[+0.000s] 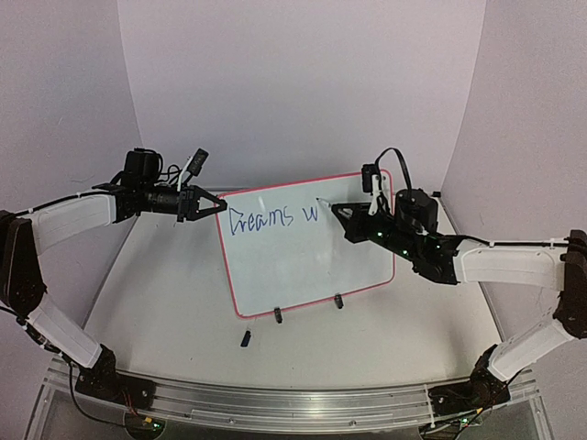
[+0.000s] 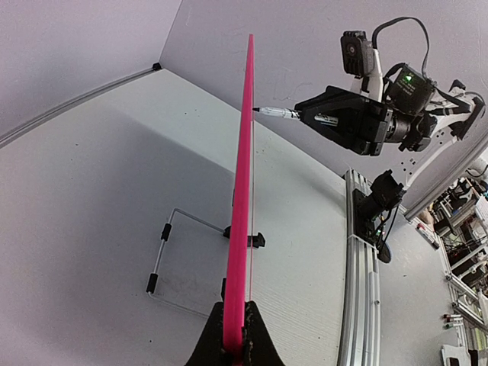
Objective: Write a sentence on the whiteboard
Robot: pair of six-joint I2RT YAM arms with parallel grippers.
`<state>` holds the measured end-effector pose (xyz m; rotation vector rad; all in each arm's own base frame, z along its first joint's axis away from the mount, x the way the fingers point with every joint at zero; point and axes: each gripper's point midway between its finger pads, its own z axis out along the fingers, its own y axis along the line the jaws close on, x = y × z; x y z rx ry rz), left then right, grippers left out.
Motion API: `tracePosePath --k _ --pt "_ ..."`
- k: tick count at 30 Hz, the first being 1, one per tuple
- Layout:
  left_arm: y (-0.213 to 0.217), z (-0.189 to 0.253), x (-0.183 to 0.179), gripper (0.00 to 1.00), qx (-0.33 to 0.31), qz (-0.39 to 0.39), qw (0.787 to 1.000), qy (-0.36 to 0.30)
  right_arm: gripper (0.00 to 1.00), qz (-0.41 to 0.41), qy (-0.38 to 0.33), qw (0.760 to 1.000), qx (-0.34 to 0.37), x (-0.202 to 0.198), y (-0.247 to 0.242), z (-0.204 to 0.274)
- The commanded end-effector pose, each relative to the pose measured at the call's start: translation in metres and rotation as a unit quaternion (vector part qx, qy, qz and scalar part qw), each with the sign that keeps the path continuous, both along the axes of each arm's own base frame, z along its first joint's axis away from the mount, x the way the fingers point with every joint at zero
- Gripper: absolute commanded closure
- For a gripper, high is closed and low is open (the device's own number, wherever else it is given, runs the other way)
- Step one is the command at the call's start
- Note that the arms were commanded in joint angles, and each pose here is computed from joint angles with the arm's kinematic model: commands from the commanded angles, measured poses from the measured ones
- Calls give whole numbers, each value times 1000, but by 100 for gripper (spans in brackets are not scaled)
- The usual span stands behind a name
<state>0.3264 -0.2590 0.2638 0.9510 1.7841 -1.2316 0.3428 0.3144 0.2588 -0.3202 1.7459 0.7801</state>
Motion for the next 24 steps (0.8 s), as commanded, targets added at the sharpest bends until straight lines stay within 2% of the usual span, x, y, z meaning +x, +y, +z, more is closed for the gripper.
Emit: tracePosePath --k 1,9,24 --pt "-6 -18 -9 100 26 -20 999 -2 100 -4 -15 1000 4 6 1 11" --pt "-6 -17 -9 100 26 -20 999 -5 100 44 -30 998 29 -22 -1 32" --pt "-6 -19 -9 100 28 -19 999 -1 100 39 0 999 12 -23 -13 4"
